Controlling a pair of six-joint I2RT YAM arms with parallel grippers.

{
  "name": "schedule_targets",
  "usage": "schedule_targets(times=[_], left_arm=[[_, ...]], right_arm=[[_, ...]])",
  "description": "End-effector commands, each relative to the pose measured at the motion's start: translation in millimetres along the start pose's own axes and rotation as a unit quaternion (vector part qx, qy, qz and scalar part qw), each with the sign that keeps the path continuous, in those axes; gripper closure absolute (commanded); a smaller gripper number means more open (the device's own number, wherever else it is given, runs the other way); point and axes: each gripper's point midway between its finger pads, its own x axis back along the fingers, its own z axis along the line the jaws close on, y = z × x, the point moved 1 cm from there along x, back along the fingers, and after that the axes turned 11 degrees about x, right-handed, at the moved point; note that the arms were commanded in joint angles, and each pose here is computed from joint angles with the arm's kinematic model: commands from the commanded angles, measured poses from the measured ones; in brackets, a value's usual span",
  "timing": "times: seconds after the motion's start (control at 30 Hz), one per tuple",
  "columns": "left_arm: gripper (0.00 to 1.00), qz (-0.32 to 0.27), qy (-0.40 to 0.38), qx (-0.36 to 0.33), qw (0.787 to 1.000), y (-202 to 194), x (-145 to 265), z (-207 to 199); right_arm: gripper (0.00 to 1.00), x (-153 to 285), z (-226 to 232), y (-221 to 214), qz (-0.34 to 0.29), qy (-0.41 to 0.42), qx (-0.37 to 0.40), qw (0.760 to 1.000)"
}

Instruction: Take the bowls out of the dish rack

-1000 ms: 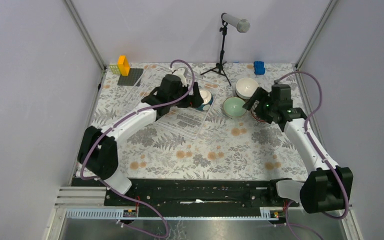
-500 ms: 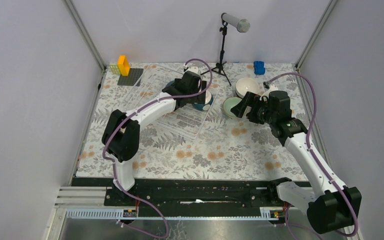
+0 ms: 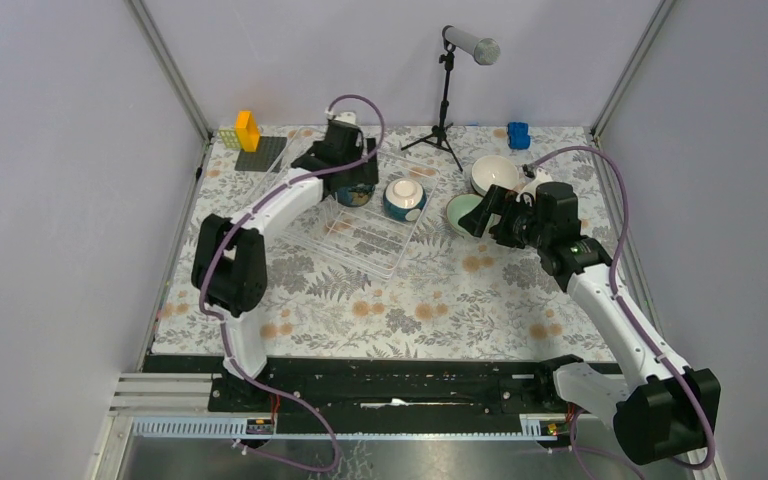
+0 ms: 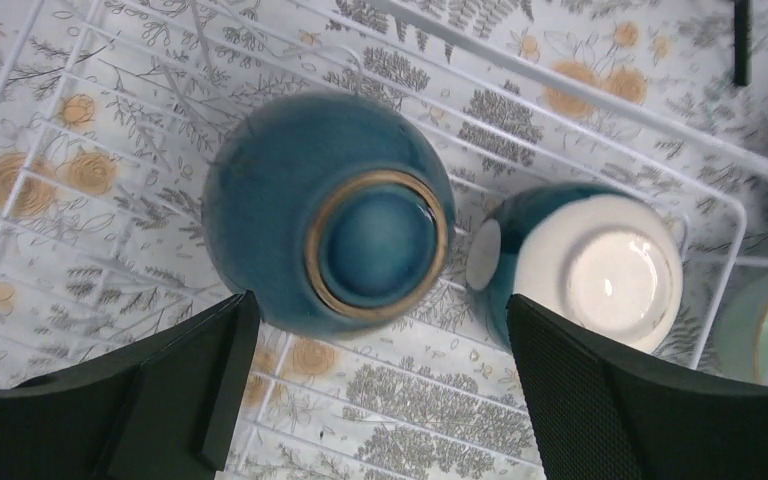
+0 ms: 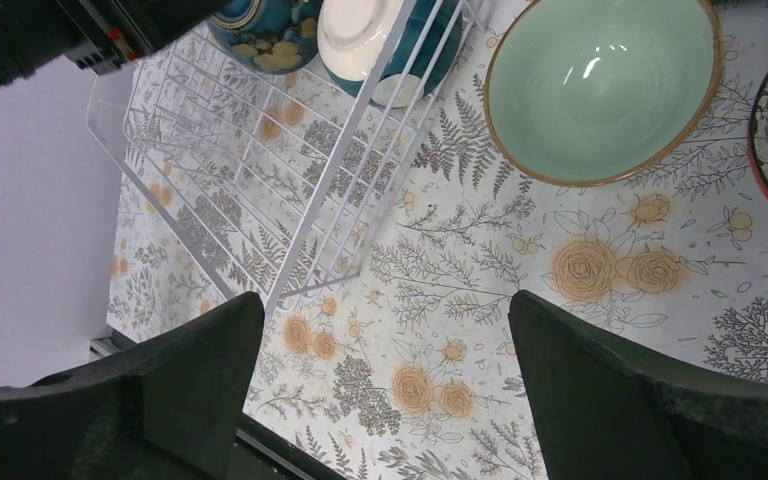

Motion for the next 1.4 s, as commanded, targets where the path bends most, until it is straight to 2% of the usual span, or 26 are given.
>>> schedule_targets(times=[0.0, 0.17, 0.37, 0.5, 0.87, 1.37], left_arm=[[0.01, 0.012, -0.119, 0.085, 0.989, 30, 6, 4], [0.01, 0.026, -0.196, 0.159, 0.967, 40, 11, 29], [0.01, 0.062, -0.214, 0.176, 0.959, 33, -7, 39], [0.01, 0.065, -0.228, 0.172, 0.956, 39, -13, 35], [0.01, 0.052, -0.212, 0.13, 0.967, 52, -31, 39], [0.01, 0.103, -0.138, 0.08, 0.982, 29, -64, 65]], right_arm=[[0.0, -3, 9, 5, -0.005, 0.028, 0.017, 0.999], [0.0, -3, 12, 7, -0.007, 0.037, 0.017, 0.999], [0.0, -4, 15, 8, -0.007, 0.044, 0.015, 0.999], [0.0, -4, 15, 8, -0.006, 0.045, 0.015, 0.999], [0.0, -5, 15, 7, -0.005, 0.048, 0.016, 0.999], [0.0, -5, 16, 5, -0.003, 0.051, 0.017, 0.999]])
